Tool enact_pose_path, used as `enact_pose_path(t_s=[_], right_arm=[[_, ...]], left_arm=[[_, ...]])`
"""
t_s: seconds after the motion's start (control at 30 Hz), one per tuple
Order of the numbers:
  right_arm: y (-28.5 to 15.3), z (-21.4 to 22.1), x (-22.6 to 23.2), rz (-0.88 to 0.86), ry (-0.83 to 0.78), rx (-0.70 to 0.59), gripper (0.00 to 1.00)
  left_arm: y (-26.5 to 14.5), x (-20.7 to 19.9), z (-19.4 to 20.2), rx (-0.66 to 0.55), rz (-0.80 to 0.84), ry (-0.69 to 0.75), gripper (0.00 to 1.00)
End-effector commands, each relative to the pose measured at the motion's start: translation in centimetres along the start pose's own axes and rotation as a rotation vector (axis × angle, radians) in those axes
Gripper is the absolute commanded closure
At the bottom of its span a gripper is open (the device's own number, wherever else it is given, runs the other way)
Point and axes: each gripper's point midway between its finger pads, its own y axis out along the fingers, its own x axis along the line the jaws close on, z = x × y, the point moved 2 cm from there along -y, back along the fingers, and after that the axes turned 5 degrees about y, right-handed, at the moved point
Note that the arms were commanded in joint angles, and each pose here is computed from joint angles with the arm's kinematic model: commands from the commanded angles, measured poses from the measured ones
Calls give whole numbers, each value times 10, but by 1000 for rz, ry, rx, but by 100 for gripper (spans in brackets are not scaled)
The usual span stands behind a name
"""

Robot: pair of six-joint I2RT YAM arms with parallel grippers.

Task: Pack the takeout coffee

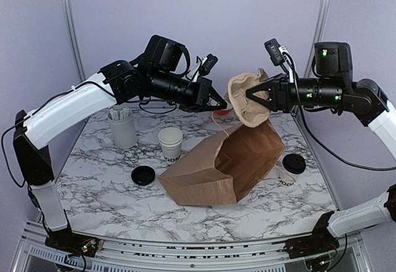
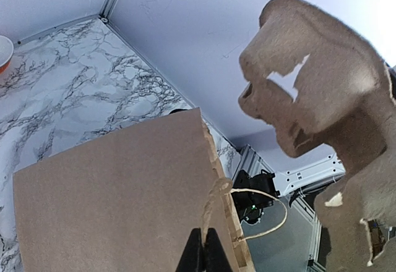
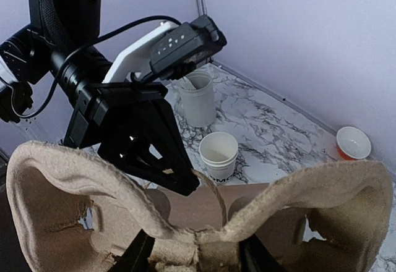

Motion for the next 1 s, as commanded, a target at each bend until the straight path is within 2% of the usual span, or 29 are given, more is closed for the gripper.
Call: enact_pose_path(t_s=[0.0,0.33,0.73,0.97], right_arm=[[-5,9,27,-144,-8,11,62],[-25,29,37,-175,7,-7,62],[5,85,16,-117,20,123,62],[21,102,10,-91,18,178,62]], left_arm=[[-28,-33,-19,-91,102,33,100],[-32,-37,-17,-97,128,37,100],[-30,-47,-20,-94,191,44,100],[-25,-60,-21,-76,260,59,100]])
